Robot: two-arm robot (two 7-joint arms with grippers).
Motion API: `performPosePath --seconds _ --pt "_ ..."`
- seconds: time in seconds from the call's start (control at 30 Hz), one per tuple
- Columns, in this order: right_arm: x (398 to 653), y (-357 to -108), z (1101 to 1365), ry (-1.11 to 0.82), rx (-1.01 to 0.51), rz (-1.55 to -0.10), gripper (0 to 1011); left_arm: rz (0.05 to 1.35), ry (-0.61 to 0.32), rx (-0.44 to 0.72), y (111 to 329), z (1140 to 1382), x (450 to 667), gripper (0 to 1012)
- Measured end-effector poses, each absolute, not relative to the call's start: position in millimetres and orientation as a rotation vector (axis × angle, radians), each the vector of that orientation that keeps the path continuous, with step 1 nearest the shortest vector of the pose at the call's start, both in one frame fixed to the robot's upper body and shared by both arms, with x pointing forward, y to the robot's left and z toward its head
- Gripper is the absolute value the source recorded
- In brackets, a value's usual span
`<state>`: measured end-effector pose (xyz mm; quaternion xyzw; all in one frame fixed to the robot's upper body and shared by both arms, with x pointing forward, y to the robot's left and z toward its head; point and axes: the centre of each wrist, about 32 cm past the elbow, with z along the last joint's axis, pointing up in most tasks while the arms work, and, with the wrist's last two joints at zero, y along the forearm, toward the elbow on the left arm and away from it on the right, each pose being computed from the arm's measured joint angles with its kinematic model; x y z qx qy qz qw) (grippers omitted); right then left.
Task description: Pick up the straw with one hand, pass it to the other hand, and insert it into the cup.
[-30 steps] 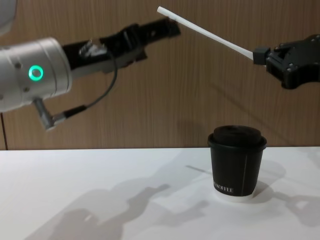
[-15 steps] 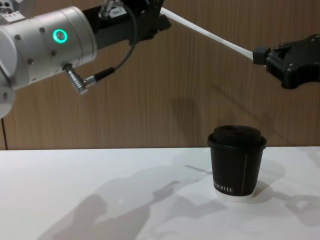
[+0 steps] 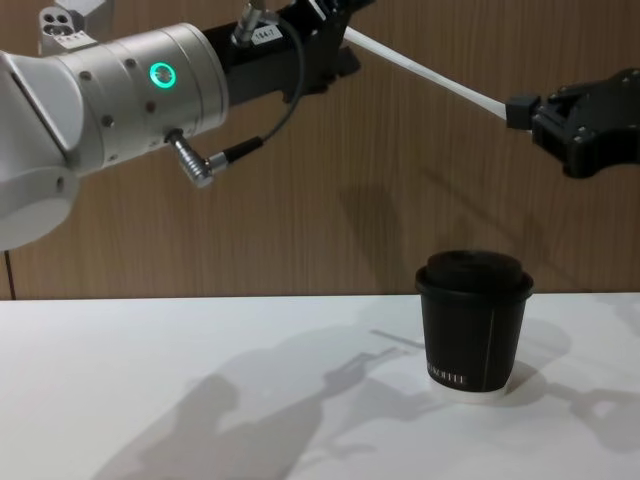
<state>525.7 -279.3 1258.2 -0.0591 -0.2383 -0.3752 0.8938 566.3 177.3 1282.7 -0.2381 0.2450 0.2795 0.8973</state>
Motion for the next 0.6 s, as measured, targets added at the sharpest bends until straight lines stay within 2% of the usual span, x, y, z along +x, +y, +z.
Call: performPosePath --seconds 0.6 --pt "525.7 -279.4 1258.2 -0.494 -0.123 -0.778 0 0.53 0.529 -0.497 156.2 1282.9 580.0 1000"
